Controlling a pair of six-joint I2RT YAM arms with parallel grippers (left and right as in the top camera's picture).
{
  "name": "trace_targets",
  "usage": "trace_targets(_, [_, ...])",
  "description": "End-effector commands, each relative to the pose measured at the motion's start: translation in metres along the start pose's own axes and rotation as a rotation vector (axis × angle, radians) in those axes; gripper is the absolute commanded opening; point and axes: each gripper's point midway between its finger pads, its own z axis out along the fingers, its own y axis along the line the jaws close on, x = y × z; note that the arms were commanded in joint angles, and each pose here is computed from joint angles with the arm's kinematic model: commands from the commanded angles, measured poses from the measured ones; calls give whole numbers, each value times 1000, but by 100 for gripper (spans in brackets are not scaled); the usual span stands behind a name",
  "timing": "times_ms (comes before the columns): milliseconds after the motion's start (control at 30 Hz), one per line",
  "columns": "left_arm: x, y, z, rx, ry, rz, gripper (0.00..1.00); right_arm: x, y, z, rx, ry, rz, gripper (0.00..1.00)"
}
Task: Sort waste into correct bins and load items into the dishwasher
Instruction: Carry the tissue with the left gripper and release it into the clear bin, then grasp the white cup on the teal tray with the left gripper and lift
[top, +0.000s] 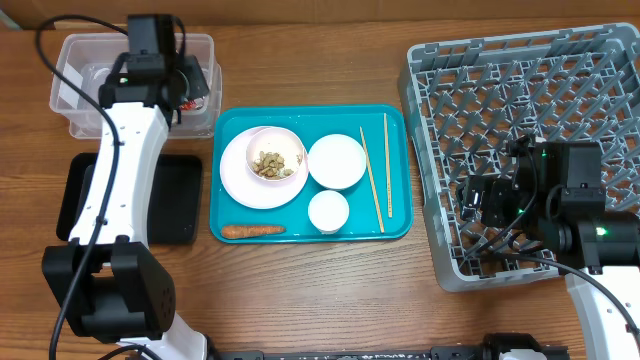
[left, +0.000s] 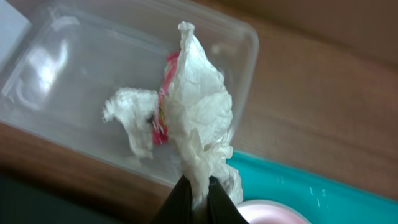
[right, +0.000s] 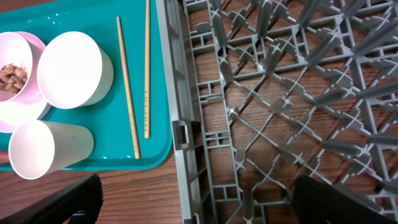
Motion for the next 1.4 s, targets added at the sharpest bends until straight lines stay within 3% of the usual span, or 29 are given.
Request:
trace_targets(0, [-12, 12, 16, -44, -33, -7, 11, -11, 3, -9, 2, -41, -10, 100])
trace_targets(100, [-11, 16, 37, -53, -34, -16, 13, -11, 3, -9, 2, -41, -10, 100])
trace_targets(200, [-8, 22, 54, -64, -27, -24, 27, -11, 3, -9, 2, -41, -10, 100])
trace_targets(333, [-16, 26, 51, -64, -48, -34, 52, -11, 3, -9, 2, -41, -10, 100])
trace_targets(433, [-27, 24, 30, -56, -65, -36, 57, -12, 3, -9, 2, -44, -10, 100])
trace_targets(567, [-26, 9, -15, 17, -7, -22, 60, -12, 3, -9, 2, -43, -10, 100])
trace_targets(700, [8, -18, -59, 166, 136, -3, 60, -12, 3, -9, 1, -44, -10, 100])
trace_targets(867, [69, -8, -95, 115, 367, 21, 60, -15, 9, -9, -33, -54, -14, 100])
trace_targets(1067, [113, 11, -121, 36, 562, 33, 60, -25, 24, -11, -119, -91, -29, 100])
trace_targets(1200, [133, 4, -135, 40, 638, 75, 60, -24, 24, -10, -118, -89, -28, 100])
trace_targets(1367, [159, -37, -147, 102, 658, 224, 62, -20, 17, -9, -77, -72, -21, 100])
